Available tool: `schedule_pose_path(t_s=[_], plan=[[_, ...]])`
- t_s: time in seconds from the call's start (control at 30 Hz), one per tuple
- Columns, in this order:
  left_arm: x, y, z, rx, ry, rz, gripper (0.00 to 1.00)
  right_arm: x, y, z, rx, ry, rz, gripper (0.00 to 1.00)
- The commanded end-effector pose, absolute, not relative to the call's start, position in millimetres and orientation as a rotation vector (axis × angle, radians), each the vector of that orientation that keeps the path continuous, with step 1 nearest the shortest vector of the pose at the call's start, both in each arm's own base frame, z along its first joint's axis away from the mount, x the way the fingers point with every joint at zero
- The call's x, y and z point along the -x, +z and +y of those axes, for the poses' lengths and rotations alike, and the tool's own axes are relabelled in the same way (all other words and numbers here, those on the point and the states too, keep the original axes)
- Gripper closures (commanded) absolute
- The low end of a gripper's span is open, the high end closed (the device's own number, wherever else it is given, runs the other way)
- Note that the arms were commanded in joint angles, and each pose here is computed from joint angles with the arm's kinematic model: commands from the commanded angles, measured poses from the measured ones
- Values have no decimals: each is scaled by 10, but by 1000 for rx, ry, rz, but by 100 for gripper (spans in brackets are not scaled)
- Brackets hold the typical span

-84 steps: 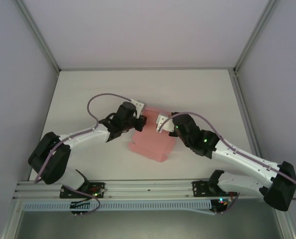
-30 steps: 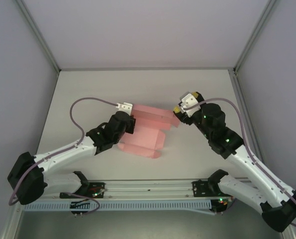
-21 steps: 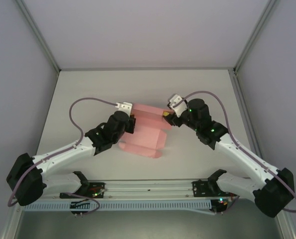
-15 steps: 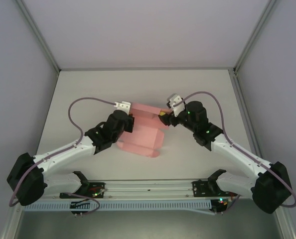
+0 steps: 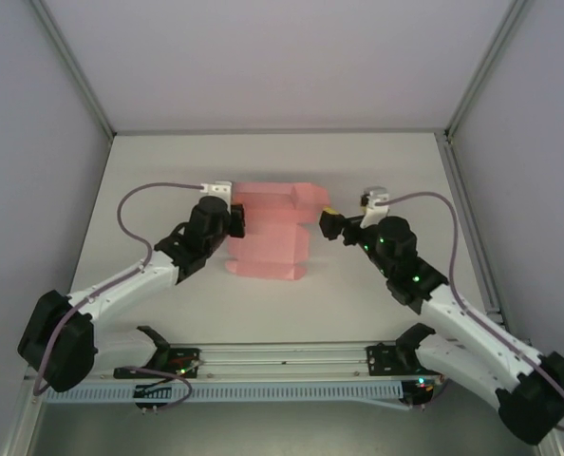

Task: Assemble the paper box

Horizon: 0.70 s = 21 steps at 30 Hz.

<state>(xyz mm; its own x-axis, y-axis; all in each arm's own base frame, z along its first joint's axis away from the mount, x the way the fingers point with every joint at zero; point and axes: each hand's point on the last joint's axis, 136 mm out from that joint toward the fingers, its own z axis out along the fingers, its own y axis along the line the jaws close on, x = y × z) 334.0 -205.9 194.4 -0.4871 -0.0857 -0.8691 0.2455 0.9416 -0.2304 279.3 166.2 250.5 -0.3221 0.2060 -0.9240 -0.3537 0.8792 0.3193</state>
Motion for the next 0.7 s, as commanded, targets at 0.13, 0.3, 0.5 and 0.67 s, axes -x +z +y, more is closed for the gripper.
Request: schedule_pose_path(t_s=[0.13,0.3,0.5,0.67], plan=[[-3296,2053,-2197,-163,-541,2003,100,-2531,1584,1247,-243,583,1971,0],[-3196,1984,-2250,-198,-599,2017,100,-2668,1615,1277,-257,537,1957,0],[-3159,1966,-2301,-208,-628,2024,100,-2820,1787,1536,-179,511,1941,0],[-3162,1954,-2304,-206,-625,2034,100,-2893,1873,1774,-116,475,1925,0]])
